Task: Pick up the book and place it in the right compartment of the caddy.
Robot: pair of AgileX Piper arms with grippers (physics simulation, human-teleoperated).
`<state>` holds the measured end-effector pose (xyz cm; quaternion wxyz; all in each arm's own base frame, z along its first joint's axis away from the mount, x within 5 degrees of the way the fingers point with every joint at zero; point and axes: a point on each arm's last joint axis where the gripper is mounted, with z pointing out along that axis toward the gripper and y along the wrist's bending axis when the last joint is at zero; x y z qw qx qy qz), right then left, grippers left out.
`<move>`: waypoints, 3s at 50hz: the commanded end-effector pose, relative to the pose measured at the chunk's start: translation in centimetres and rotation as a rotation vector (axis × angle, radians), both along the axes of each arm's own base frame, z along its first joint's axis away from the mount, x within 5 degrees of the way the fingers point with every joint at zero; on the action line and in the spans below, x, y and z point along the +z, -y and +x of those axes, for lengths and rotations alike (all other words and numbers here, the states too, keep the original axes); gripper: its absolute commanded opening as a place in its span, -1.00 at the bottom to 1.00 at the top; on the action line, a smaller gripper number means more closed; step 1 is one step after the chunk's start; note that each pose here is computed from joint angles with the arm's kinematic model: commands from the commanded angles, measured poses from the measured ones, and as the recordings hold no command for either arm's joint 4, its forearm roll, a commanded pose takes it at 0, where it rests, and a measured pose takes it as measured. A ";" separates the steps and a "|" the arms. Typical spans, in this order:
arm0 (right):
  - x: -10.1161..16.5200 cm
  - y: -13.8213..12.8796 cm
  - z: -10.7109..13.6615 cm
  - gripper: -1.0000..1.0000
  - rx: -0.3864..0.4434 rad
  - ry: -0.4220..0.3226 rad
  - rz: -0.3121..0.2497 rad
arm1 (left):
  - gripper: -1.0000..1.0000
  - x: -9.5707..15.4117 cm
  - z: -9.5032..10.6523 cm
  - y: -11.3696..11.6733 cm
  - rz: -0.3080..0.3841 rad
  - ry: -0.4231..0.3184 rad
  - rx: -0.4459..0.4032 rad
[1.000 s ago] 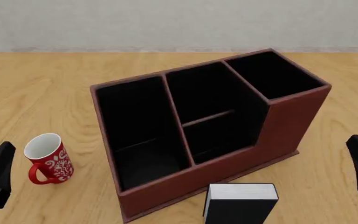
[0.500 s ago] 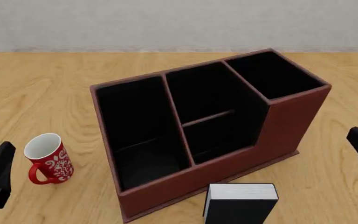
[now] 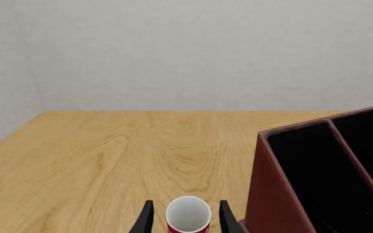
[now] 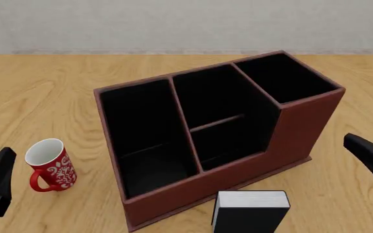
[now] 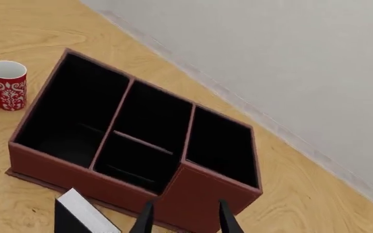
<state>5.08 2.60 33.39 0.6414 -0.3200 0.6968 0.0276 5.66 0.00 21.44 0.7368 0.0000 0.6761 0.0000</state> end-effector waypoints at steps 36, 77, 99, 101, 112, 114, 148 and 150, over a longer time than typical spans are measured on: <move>-0.7 -3.3 2.7 1.00 0.218 -0.156 -0.258 | 1.00 0.0 0.0 0.0 0.000 0.000 0.000; -1.1 -5.9 3.5 1.00 0.359 -0.291 -0.382 | 1.00 0.0 0.0 0.0 0.000 0.000 0.000; -2.7 -7.1 3.9 1.00 0.397 -0.350 -0.411 | 1.00 0.0 0.0 0.0 0.000 0.000 0.000; -2.8 -7.4 3.9 1.00 0.405 -0.357 -0.410 | 1.00 0.0 0.0 0.0 0.000 0.000 0.000; -3.8 -8.4 4.2 1.00 0.427 -0.390 -0.418 | 1.00 0.0 0.0 0.0 0.000 0.000 0.000; -4.0 -8.6 4.2 1.00 0.430 -0.397 -0.418 | 1.00 0.0 0.0 0.0 0.000 0.000 0.000; -6.6 -10.4 4.7 1.00 0.445 -0.478 -0.421 | 1.00 0.0 0.0 0.0 0.000 0.000 0.000; -6.8 -10.4 4.8 1.00 0.441 -0.481 -0.421 | 1.00 0.0 0.0 0.0 0.000 0.000 0.000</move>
